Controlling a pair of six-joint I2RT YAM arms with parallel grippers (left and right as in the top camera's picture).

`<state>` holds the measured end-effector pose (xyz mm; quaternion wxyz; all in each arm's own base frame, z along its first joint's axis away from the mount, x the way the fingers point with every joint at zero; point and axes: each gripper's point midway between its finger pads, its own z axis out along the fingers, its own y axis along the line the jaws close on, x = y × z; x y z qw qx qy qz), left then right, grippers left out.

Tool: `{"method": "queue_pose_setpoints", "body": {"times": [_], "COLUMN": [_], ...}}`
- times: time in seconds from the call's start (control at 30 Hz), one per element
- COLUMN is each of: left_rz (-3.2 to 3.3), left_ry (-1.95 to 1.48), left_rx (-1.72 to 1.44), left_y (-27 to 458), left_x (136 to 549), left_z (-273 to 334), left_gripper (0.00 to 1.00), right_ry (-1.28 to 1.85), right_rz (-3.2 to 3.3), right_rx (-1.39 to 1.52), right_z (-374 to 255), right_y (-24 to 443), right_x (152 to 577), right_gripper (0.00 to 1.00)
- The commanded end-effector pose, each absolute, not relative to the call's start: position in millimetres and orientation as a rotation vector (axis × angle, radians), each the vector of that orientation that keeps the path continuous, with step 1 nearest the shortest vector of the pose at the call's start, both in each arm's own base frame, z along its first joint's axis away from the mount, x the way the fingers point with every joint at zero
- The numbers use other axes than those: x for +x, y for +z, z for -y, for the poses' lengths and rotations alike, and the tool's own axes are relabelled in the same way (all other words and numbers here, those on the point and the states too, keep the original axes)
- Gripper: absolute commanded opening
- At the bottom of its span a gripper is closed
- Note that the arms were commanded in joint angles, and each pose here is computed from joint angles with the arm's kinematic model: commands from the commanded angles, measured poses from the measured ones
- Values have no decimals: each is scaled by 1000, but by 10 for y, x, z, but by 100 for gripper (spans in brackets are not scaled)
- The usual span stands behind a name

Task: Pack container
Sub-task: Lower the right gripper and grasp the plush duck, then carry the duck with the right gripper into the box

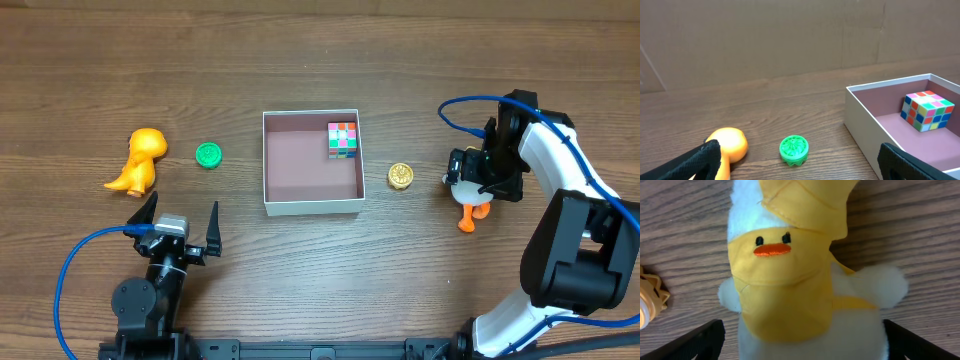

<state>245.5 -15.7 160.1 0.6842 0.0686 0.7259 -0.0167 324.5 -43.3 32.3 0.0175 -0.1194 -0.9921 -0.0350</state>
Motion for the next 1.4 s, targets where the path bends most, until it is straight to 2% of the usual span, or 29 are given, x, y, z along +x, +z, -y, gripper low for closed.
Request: {"method": "queue_pose_setpoints", "body": {"times": [0.0,0.1,0.2,0.3,0.4,0.57,0.67,0.9,1.07,1.37], "left_rz": [-1621,-1621,-1621,-1621,-1621,-1621,-1621,-1621,-1621,-1621], "left_ry": [-22,-21,-21,-21,-21,-21,-21,-21,-21,-21], "left_rx": [153,153,153,153,153,153,153,153,153,153], "left_y": [1606,1606,1606,1606,1606,1606,1606,1606,1606,1606], "left_x": [2454,2454,2454,2454,2454,2454,2454,2454,2454,2454], "left_z": [134,133,133,133,133,133,133,133,133,133], "left_gripper": [100,100,100,100,100,100,100,100,100,100], "right_ry": [-119,-119,-119,-119,-119,-119,-150,-396,-563,-572], "right_rz": [3076,3077,3074,3074,3076,3069,3090,3209,3272,3191], "right_rx": [-358,-358,-364,-369,-370,-406,-411,-389,-234,161], "right_z": [406,407,406,409,412,419,401,165,-281,-1222], "right_y": [283,283,291,337,376,539,800,1719,2331,2411], "right_x": [3241,3243,3242,3260,3279,3323,3437,3784,3824,3495], "right_gripper": [91,84,66,39,25,24,21,21,20,20]}}
